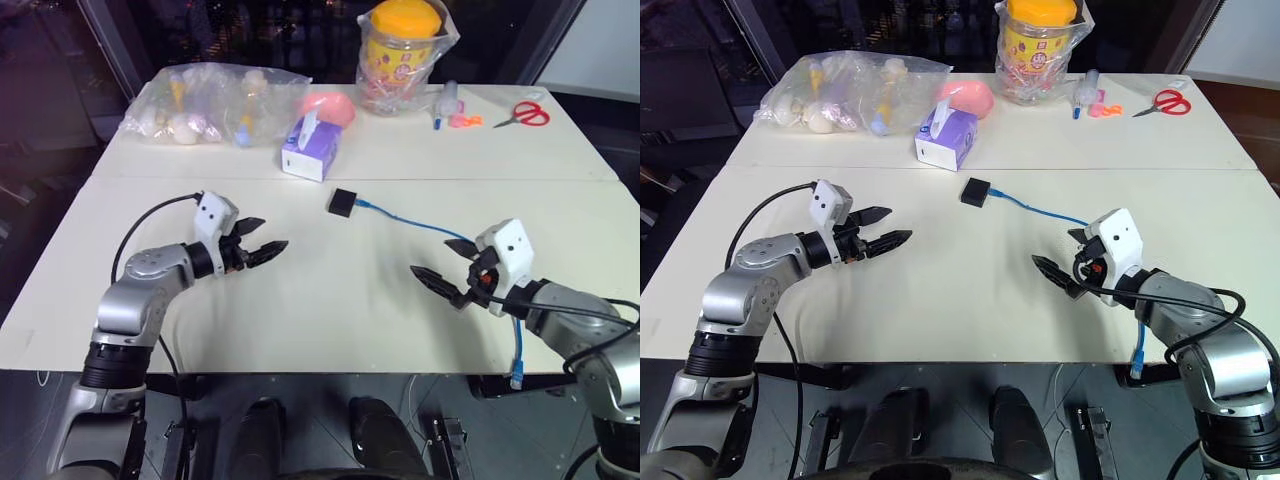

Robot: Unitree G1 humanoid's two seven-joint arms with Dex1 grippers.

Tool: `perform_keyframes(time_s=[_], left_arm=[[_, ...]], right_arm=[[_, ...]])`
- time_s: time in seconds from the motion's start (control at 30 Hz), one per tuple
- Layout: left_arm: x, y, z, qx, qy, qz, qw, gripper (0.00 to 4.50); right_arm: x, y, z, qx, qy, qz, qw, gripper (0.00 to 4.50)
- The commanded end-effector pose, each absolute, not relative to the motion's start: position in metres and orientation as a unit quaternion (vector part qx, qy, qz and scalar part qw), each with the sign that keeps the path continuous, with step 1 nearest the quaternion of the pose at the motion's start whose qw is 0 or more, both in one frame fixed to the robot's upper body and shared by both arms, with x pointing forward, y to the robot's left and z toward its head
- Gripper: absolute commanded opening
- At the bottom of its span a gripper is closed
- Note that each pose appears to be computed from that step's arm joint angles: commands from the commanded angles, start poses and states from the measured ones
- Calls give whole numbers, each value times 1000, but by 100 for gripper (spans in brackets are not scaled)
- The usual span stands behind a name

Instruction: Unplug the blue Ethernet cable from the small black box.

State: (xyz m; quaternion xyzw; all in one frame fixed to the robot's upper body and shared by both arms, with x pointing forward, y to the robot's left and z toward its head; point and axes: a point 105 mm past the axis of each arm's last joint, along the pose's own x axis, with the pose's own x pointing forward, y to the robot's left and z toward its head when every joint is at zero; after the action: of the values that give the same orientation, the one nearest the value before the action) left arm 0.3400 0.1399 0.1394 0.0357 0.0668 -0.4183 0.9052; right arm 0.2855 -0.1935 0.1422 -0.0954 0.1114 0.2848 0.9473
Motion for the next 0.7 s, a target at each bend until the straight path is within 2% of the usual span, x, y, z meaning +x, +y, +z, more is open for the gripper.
perform_keyframes(time_s=[0.03,0.5,0.7], left_arm=[[346,138,153,41,37,-415,908,378],[348,131,151,54,32,-421,905,378],[352,140,154,60,32,-420,905,378]], right_arm=[[285,-190,152,-106,85,284,949,450],[288,-191,152,-106,82,278,951,450],[294,-190,156,-110,76,282,950,450]])
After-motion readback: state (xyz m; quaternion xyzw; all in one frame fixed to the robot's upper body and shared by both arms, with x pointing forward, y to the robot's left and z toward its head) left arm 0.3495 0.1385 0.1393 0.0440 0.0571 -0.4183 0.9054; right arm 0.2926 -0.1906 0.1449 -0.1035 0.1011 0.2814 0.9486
